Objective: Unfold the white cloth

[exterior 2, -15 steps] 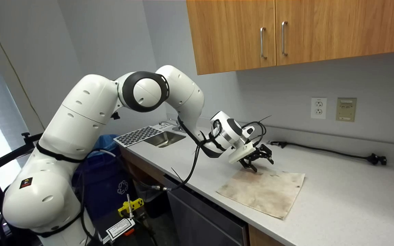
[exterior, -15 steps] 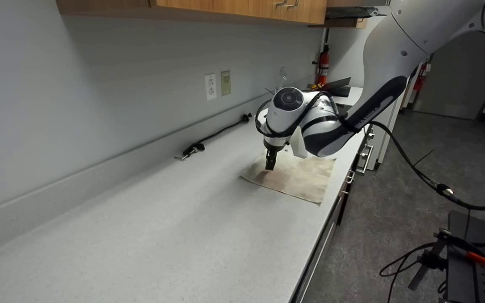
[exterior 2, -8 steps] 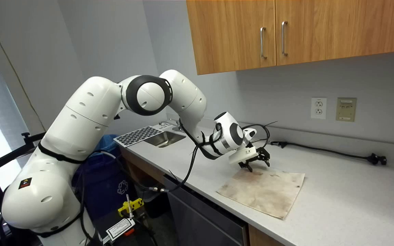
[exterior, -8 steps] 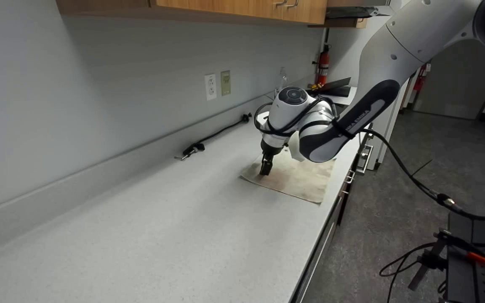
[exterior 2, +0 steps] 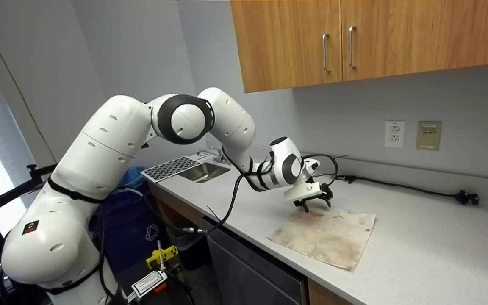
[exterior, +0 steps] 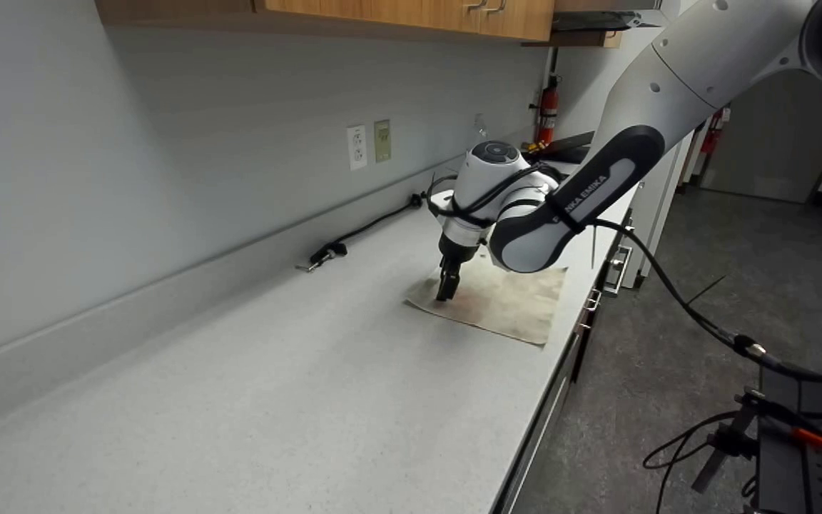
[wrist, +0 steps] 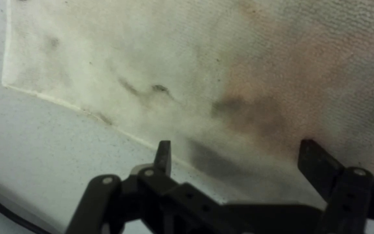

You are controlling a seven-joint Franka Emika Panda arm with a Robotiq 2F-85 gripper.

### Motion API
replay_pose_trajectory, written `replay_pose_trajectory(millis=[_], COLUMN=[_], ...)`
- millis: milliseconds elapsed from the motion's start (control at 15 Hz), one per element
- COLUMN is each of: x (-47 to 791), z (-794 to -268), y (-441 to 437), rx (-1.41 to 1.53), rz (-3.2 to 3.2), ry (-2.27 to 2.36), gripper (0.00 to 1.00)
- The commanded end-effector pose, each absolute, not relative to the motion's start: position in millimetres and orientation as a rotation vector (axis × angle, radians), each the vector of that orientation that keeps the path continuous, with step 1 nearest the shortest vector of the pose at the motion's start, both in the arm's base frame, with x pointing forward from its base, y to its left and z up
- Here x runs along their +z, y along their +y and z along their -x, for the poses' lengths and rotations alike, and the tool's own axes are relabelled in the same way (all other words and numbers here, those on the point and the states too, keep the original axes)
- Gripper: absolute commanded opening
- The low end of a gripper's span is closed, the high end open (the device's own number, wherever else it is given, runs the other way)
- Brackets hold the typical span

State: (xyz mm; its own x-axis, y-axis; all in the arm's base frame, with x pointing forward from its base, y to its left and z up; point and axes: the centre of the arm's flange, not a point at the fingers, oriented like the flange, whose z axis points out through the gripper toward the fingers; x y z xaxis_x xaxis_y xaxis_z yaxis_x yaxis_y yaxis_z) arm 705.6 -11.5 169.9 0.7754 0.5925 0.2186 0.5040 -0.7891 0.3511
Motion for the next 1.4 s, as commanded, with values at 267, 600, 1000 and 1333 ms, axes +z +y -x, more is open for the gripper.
replay_pose_trajectory(millis=[267, 600, 1000, 1333], x=[171.1, 170.5, 170.5, 170.4], z=[-707.0, -706.7, -706.7, -706.7], y=[-15.8, -16.4, -16.6, -16.6], rx=[0.463, 0.459, 0.459, 0.459], rz=[-2.711, -2.711, -2.711, -2.711], ry=[0.87, 0.864, 0.864, 0.864], gripper=[1.0, 1.0, 1.0, 1.0])
